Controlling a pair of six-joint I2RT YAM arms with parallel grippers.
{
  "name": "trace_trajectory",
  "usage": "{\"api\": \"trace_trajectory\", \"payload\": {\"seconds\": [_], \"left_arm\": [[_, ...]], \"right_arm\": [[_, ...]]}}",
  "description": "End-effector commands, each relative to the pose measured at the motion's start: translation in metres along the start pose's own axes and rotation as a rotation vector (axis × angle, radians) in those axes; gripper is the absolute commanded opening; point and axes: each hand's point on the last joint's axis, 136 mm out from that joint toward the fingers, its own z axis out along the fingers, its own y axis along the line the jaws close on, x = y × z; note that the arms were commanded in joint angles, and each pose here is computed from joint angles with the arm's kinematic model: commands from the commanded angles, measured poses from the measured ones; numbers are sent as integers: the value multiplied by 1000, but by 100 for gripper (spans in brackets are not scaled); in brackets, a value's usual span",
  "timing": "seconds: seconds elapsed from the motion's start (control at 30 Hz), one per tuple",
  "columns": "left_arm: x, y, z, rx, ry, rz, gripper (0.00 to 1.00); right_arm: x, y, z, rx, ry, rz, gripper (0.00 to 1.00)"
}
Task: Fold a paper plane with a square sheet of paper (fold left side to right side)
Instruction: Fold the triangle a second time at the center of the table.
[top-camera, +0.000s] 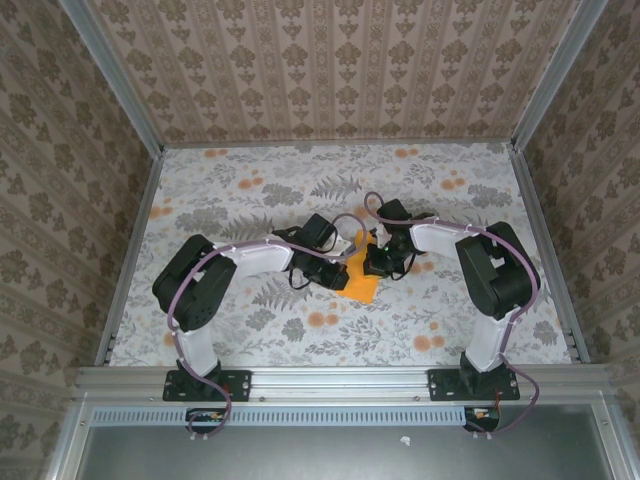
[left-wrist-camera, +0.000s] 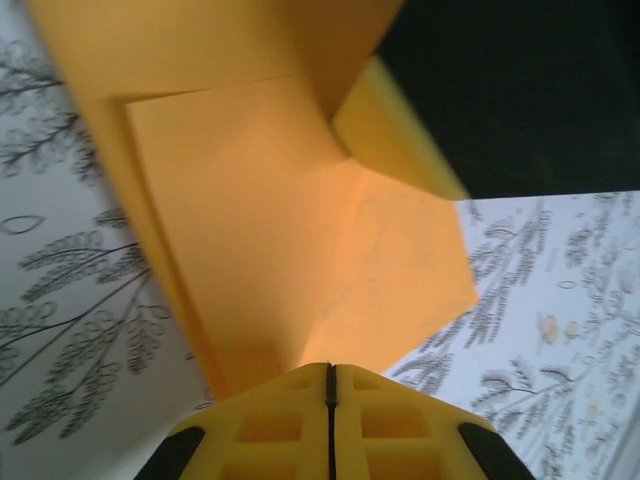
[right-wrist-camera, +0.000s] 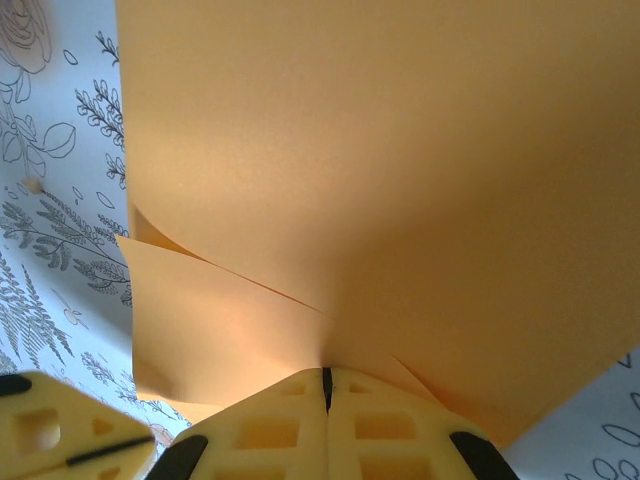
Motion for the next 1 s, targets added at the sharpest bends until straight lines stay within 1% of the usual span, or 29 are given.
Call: {"api": "trace_trajectory", "payload": {"seconds": [0.0,0.13,0.37,0.63,0.7,0.97], "left_arm": [[-18,-27,-11,105,-47,39,7],[-18,-26,-1,124,-25,39,7],[-13,-7,11,83,7,24,7],[-8,-4,19,112,34,12,5],[-3,-7,20,139,48,5,5],[8,4,19,115,52,-32,3]], "right_arm": [[13,-25,9,100,64,33,0],[14,-25,9,100,67,33,0],[16,-27,10,107,75,32,0],[18,-33,10,143,87,31,0],[18,-34,10,149,90,33,0],[19,-40,10,181,103,36,0]]}}
